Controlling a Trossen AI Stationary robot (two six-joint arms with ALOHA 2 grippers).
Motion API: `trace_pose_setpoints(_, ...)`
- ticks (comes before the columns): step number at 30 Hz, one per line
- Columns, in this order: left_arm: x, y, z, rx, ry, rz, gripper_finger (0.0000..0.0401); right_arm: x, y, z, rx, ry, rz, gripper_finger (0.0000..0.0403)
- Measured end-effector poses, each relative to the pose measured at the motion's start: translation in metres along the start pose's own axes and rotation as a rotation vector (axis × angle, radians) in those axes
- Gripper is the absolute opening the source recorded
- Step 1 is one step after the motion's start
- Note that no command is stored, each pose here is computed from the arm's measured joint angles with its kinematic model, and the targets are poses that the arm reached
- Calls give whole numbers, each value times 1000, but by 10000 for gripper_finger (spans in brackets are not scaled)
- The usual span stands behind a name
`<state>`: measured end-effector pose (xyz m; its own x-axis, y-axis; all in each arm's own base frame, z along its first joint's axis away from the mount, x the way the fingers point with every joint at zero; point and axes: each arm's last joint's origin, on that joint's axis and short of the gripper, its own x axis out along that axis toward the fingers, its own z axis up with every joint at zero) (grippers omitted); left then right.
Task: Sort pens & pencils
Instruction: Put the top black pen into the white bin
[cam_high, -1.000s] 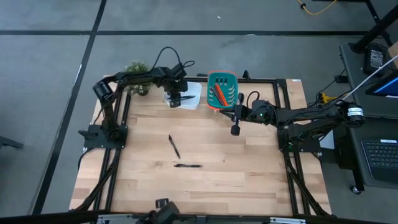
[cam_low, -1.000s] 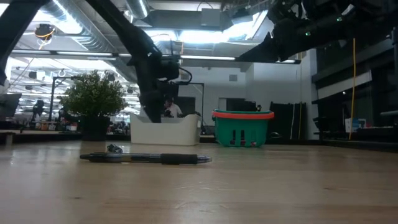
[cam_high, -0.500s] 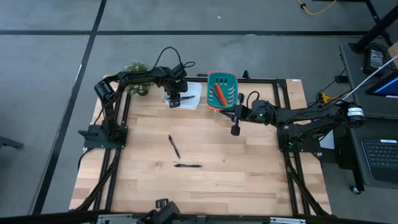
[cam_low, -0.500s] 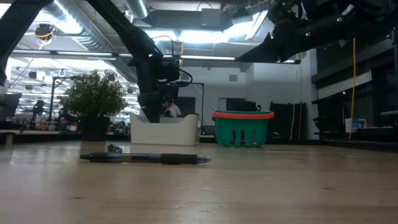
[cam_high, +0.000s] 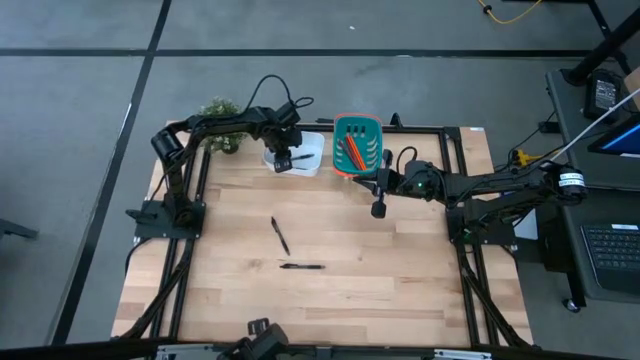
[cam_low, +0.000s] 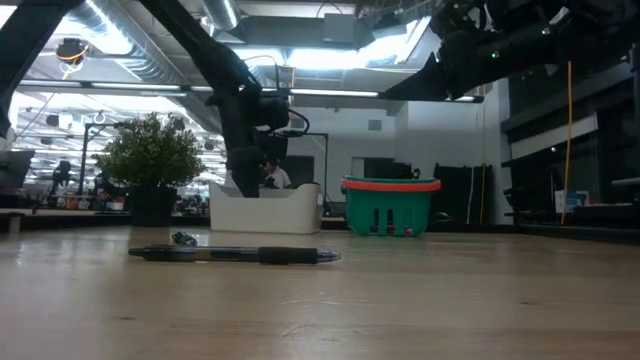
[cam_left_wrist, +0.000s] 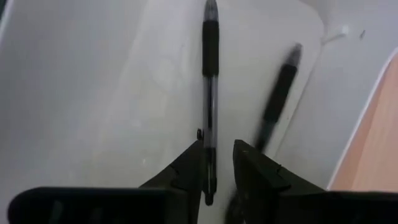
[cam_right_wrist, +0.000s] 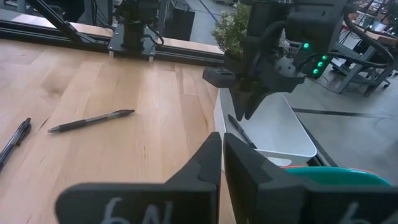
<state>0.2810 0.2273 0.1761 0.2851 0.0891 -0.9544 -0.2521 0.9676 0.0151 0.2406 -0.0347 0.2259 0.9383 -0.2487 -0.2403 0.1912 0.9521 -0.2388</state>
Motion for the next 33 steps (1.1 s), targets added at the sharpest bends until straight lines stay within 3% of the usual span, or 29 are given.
trace_pose_setpoints(10,-28,-7,1,-39,-58,-4,83,0,0,-1,1,13,3,21)
trace_pose_setpoints(16,-43,-21,3,-42,-141,-196,83,0,0,-2,2,18,4,21)
trace_pose_setpoints(20,-43,-35,6,-57,-122,-236,84,0,0,-2,2,19,5,21)
trace_pose_setpoints(27,-40,-73,16,60,-100,-277,84,0,2,-2,12,9,49,21)
trace_pose_setpoints(33,-37,-122,20,193,-34,-211,80,0,3,-2,27,6,91,21)
